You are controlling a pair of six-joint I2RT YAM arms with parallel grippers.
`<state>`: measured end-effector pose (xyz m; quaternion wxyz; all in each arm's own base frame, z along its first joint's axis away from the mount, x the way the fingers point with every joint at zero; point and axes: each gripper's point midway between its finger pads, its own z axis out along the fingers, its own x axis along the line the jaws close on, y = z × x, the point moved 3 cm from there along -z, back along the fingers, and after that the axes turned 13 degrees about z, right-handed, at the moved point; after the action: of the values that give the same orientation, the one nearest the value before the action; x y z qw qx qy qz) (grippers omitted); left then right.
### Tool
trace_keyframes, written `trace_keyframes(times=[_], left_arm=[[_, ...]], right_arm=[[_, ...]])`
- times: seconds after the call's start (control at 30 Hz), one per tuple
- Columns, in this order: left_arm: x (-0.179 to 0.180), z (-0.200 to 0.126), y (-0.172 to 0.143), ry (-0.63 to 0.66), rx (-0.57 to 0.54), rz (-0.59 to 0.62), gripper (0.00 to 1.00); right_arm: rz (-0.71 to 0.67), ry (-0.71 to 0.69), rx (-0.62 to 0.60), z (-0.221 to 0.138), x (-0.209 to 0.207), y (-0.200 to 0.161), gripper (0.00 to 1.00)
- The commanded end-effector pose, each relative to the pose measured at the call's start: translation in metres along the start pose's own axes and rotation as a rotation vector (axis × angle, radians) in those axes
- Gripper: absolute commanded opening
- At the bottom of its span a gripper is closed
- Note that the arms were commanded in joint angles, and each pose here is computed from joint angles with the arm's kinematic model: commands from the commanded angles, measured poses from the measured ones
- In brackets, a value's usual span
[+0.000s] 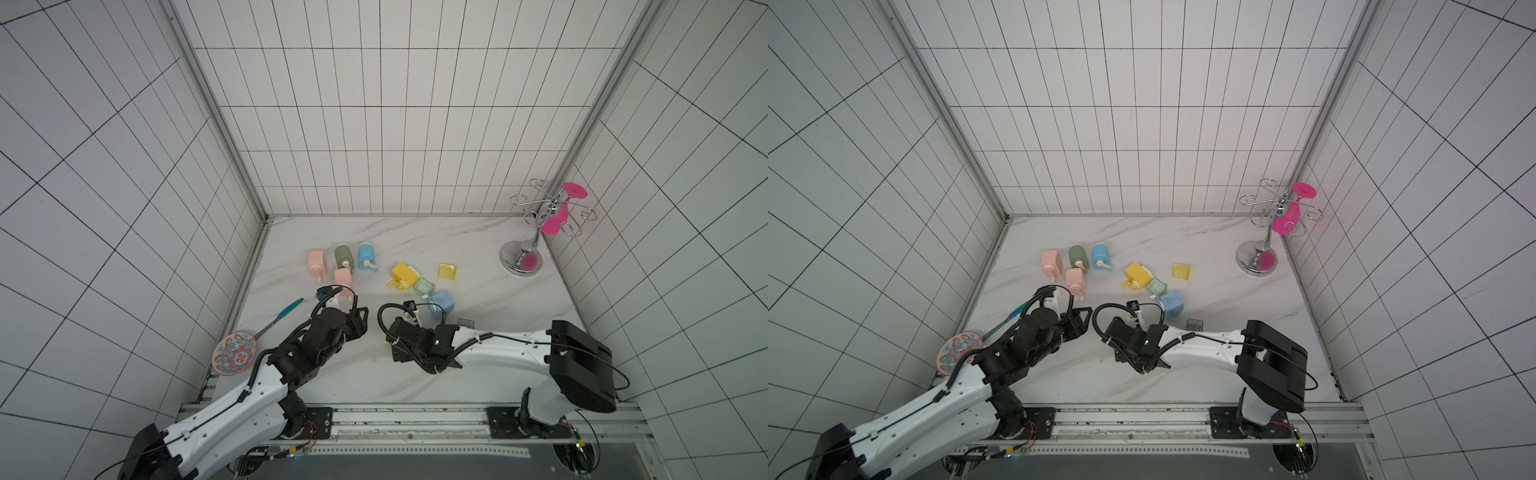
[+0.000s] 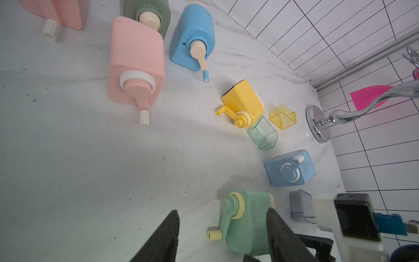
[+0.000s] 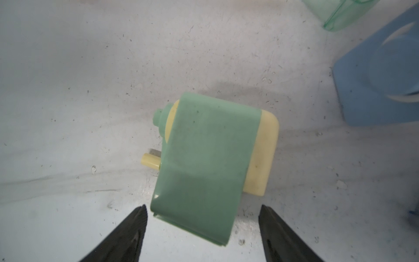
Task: Put the tray back into the pencil sharpener
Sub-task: Pick up the pencil sharpener from the center of the board.
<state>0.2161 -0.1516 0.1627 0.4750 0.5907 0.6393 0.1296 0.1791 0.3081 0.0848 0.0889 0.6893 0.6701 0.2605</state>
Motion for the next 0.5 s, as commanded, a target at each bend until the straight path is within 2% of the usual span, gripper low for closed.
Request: trace_keyframes(times=[0.0, 0.1, 0.47], left_arm=[[0.007, -0.001, 0.000, 0.025, -0.015, -0.013, 0.62], [0.007, -0.002, 0.001, 0.027, -0.016, -0.016, 0.62], [0.004, -0.003, 0.005, 0.017, -0.021, -0.013, 0.62]], right_arm=[[0.016, -0.046, -0.019, -0.001, 0.006, 0.005, 0.73], [0.011, -0.070, -0.027, 0.003, 0.006, 0.007, 0.64], [-0.017, -0.116, -0.045, 0.010, 0.002, 0.007, 0.51]])
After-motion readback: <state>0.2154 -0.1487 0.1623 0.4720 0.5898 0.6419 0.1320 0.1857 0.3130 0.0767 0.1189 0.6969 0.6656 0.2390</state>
